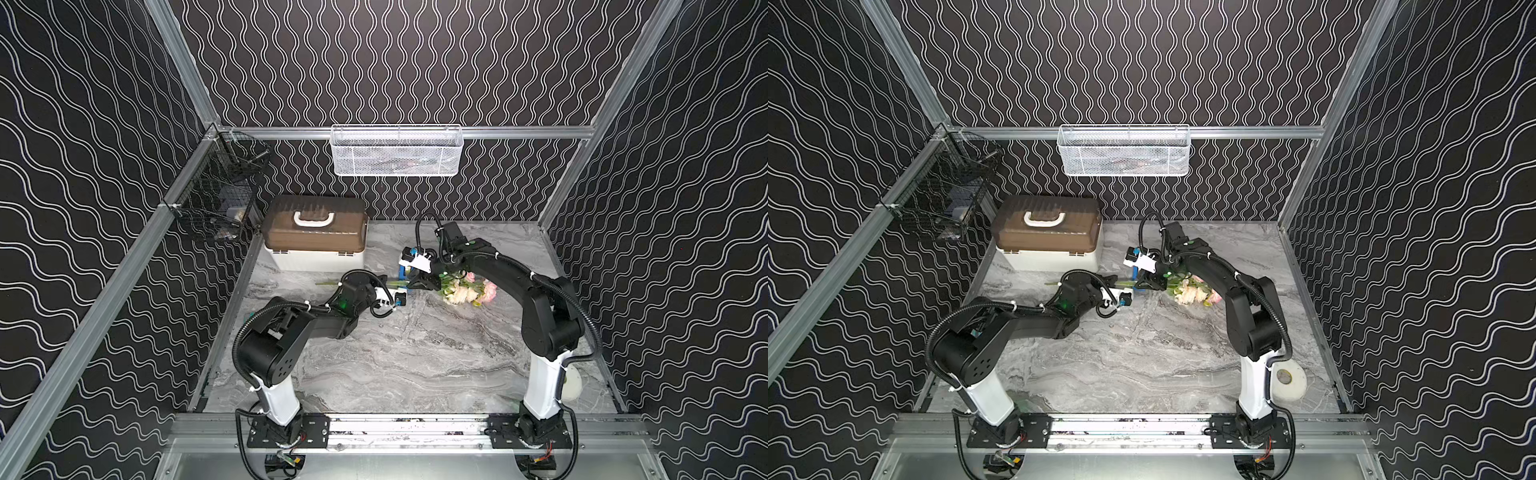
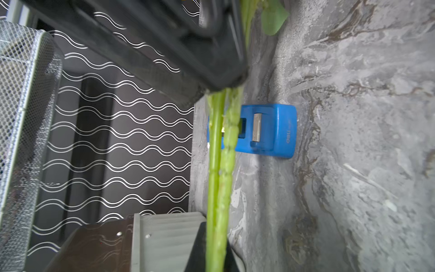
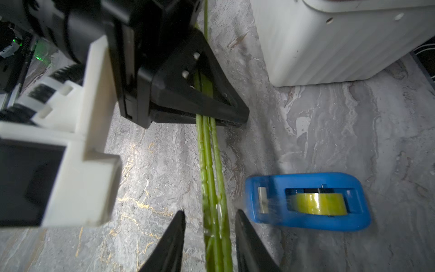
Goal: Wrap bouquets with tape
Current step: Wrap the tape around the bouquet.
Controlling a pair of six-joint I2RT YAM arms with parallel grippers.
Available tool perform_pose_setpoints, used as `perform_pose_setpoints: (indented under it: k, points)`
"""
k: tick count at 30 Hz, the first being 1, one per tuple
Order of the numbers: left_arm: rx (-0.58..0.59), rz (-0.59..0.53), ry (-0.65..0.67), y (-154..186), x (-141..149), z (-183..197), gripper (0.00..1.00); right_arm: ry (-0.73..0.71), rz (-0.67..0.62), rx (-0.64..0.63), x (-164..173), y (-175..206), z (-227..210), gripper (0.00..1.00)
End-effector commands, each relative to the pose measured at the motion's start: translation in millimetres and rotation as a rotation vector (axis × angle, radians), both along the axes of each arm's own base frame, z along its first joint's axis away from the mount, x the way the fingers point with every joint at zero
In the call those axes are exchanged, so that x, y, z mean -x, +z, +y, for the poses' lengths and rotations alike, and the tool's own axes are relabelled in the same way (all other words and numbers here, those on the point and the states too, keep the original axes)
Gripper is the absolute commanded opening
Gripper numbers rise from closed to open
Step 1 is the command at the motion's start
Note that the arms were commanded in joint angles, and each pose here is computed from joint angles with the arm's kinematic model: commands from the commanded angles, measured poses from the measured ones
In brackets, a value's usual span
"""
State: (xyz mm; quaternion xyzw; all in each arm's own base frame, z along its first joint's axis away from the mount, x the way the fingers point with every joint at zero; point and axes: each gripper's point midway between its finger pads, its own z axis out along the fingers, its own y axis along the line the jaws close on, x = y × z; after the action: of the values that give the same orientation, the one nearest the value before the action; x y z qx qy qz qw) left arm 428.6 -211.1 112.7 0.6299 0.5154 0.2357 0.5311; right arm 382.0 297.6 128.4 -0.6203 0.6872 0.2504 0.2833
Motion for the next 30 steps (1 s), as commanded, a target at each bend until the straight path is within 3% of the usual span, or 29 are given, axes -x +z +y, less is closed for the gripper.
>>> perform_pose_setpoints:
  k: [1, 11, 24, 28, 30]
  points:
    - [0.040, -0.107, -0.032, 29.5, -2.5, -9.3, 0.00, -0.001, 0.030, 0.038, 3.0, -8.9, -4.0, 0.37]
    - [0.059, -0.116, -0.029, 34.0, -3.0, -11.8, 0.00, 0.041, -0.062, 0.105, 4.7, -18.2, 5.2, 0.29]
    - [0.147, -0.067, -0.046, 34.0, -0.2, -17.8, 0.00, 0.065, -0.244, 0.141, -7.9, -19.1, 4.9, 0.04]
    - [0.249, -0.050, -0.017, 35.8, 0.1, -10.9, 0.50, 0.073, -0.312, 0.175, -11.3, -18.4, 1.9, 0.00]
    - [0.298, -0.012, -0.029, 37.4, 5.1, -9.8, 0.65, 0.072, -0.345, 0.177, -12.0, -16.6, 1.5, 0.00]
